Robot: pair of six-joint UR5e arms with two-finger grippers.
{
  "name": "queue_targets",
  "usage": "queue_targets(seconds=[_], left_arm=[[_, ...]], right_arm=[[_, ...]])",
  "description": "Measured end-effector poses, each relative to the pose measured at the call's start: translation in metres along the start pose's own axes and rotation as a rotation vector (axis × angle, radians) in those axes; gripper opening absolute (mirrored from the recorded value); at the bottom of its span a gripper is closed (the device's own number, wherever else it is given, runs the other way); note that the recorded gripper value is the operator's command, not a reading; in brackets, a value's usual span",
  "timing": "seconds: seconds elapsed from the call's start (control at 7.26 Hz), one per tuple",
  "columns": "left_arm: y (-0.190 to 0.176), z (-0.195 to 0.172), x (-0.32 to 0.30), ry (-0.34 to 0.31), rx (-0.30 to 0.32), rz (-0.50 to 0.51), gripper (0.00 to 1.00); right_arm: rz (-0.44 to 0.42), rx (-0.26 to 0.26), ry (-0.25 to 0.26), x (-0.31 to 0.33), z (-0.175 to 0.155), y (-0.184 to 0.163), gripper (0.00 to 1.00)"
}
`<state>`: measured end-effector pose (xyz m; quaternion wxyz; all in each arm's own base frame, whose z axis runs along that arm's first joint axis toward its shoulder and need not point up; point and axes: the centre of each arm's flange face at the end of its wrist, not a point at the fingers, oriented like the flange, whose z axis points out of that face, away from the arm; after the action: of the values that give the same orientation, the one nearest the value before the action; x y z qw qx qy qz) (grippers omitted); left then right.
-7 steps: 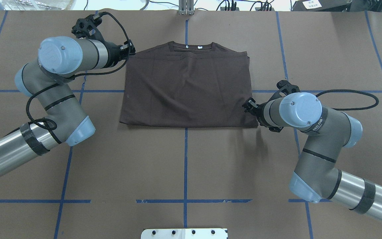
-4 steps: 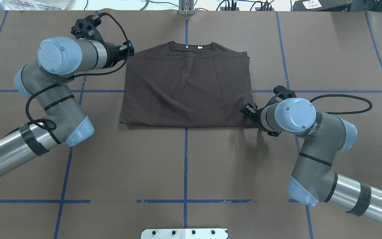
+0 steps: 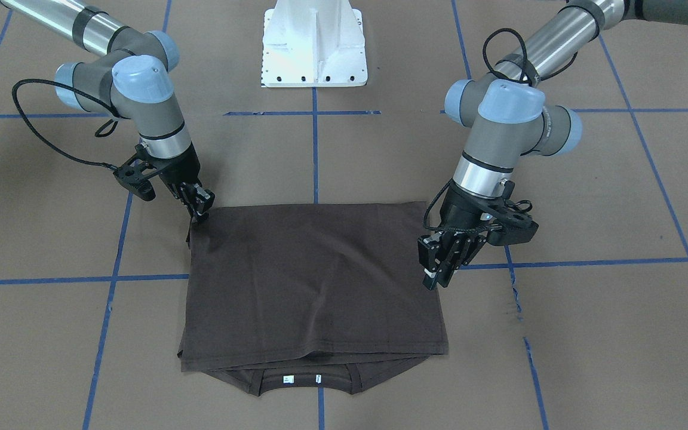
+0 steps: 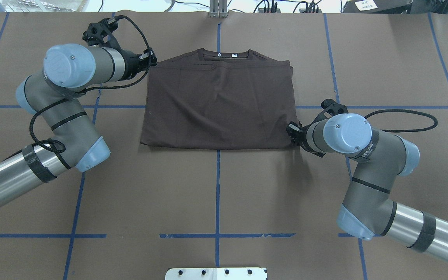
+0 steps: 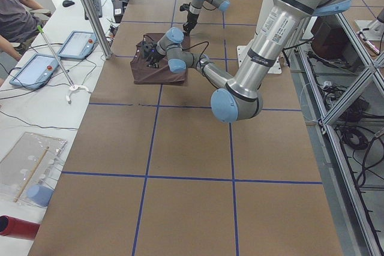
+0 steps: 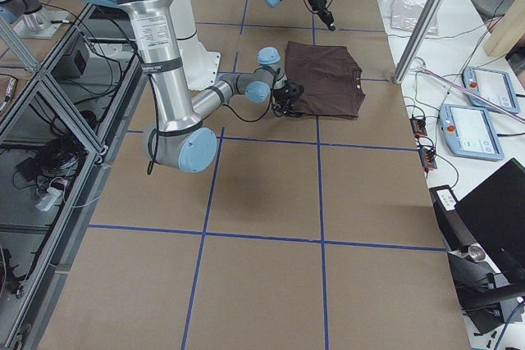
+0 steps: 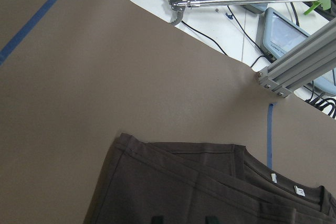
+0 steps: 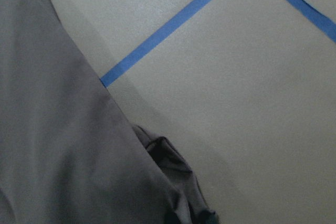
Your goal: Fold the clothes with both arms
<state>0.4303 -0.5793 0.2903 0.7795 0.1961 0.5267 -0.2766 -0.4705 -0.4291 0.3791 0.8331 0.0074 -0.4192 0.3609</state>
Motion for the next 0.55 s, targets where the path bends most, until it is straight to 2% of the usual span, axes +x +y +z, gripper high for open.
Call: queue_targets(seconds=[0.28,0.41,0.55], left_arm=[[0.000,-0.001,0.001,0.004,0.000,-0.003,0.39],[0.001,-0.005,0.005,0.019,-0.003,-0.003,0.39],[0.003,-0.011,0.011,0.038,-0.011,0.002,0.39]], right_arm=[[-0.001,-0.011,-0.029,0.000,-0.024,-0.001,0.00],[-0.015,-0.041,-0.051,0.015,-0.056,0.011,0.00],[-0.049,-0.102,-0.055,0.039,-0.091,0.044,0.00]])
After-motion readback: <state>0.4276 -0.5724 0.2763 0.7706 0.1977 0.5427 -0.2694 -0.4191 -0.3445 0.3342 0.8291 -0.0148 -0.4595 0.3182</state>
